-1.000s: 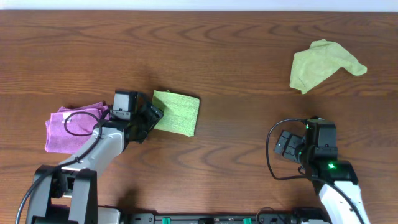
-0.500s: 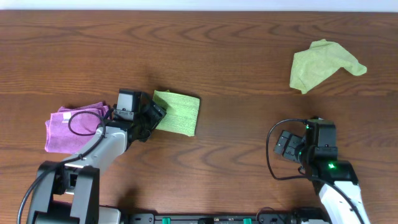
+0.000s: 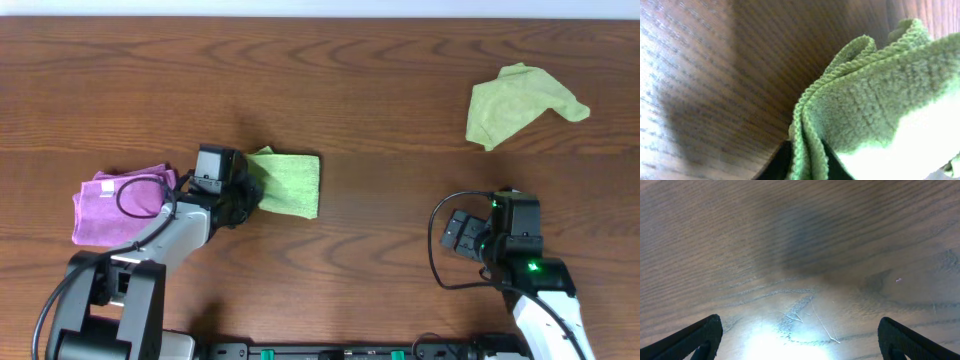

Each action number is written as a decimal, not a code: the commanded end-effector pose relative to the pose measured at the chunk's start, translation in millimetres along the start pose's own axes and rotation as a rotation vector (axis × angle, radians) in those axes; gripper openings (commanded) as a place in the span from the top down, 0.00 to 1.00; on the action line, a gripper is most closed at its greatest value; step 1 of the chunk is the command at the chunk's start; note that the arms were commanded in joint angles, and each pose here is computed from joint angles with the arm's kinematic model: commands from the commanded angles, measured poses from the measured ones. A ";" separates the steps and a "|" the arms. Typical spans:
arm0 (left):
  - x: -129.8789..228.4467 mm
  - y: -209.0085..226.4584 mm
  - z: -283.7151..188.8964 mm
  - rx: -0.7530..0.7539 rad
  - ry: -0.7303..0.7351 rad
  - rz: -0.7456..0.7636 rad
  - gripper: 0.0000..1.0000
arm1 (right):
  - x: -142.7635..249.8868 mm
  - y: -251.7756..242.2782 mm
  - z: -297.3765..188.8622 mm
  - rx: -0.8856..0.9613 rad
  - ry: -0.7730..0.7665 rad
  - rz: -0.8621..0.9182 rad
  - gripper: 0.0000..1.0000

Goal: Fold the cloth
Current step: 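Move the left gripper to the folded cloth's left edge and grasp it, then lift the folded green cloth with the left gripper toward the pink towel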

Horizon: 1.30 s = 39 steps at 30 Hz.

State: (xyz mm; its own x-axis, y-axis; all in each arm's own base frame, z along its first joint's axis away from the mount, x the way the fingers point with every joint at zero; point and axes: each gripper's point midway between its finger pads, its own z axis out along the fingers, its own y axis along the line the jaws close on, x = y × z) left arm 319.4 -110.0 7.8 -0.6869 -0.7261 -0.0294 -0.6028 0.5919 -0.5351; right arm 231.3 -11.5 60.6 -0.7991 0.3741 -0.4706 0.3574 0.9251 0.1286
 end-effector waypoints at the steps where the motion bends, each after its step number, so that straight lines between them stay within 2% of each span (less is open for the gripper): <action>1: 1.7 8.7 3.6 -0.029 0.000 0.001 0.94 | -1.1 -3.3 -0.7 0.013 -0.010 0.009 0.01; 13: 2.8 -21.3 -3.0 0.060 0.046 0.159 0.94 | -1.1 -3.3 -0.7 0.013 -0.010 0.009 0.01; 25: -6.6 -48.4 -29.4 -0.003 0.077 0.312 0.94 | -1.1 -3.3 -0.7 0.013 -0.010 0.009 0.01; 32: -19.4 -52.6 -44.4 -0.039 0.061 0.330 0.94 | -1.1 -3.3 -0.7 0.013 -0.010 0.010 0.01; 39: -43.0 -36.2 -69.9 -0.063 0.027 0.294 0.94 | -1.1 -3.3 -0.7 0.013 -0.010 0.010 0.01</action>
State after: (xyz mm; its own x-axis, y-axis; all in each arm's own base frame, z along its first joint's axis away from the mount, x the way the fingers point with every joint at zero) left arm 333.1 -89.0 67.9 -0.8516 -0.5174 -0.0836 -0.4338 0.7853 -0.4418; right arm 231.3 -11.5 60.6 -0.7991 0.3741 -0.4706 0.3574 0.9251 0.1286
